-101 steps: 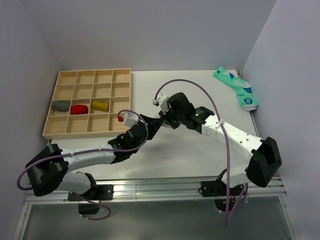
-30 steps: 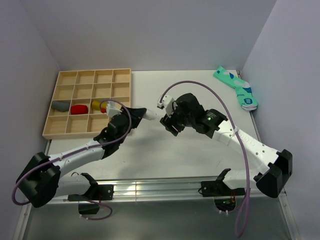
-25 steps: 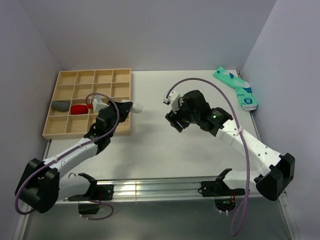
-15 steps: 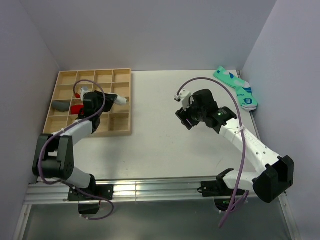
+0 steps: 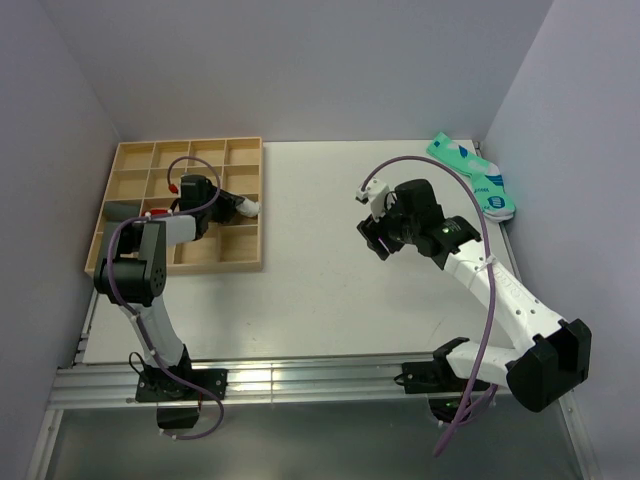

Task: Roll the socks
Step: Place the sock in the storage box.

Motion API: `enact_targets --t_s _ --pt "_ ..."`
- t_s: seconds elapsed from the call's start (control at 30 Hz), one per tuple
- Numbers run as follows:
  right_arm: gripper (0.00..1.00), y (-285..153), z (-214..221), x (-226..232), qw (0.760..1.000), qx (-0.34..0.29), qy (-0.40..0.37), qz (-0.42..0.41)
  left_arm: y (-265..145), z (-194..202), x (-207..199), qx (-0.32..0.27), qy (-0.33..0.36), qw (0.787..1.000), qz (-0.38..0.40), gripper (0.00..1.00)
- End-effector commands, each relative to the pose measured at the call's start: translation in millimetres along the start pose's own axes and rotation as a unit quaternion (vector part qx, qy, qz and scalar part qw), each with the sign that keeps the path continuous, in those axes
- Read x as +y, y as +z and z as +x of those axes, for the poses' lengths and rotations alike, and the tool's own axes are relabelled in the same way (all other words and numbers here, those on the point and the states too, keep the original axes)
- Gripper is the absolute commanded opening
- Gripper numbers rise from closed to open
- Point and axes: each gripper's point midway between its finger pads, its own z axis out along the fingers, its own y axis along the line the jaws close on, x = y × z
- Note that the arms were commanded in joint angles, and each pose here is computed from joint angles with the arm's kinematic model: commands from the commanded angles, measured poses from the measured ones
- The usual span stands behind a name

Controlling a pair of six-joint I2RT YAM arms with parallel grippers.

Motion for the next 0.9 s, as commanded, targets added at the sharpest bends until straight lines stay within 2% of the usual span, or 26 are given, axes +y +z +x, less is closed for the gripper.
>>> enact_targets --t_s 0.0,0.57,0.6,0.63,0.7,0.8,0.87 --pt "0.68 -3 -8 -2 1.000 -0.021 -0.005 0.000 9 -4 -1 0.006 0.015 1.000 -0.019 0.00" --pt "0.68 3 1 0 1.000 -0.007 -0.001 -0.015 29 -7 58 0.000 0.017 0.988 -0.153 0.01" --pt "0.68 3 1 0 1.000 -0.008 -0.002 -0.015 30 -7 57 0.000 0.023 0.988 -0.153 0.02" --pt "0.68 3 1 0 1.000 -0.008 0.000 -0.014 29 -9 59 -0.004 0.028 0.987 -0.159 0.09" --pt "0.68 3 2 0 1.000 -0.006 0.001 -0.015 28 -7 56 -0.004 0.035 0.987 -0.158 0.14" --pt "0.68 5 2 0 1.000 -0.004 -0.001 -0.017 26 -4 53 0.001 0.045 0.986 -0.160 0.27" --pt "0.68 5 3 1 1.000 -0.002 -0.001 -0.020 25 -10 55 -0.014 0.054 0.984 -0.169 0.34"
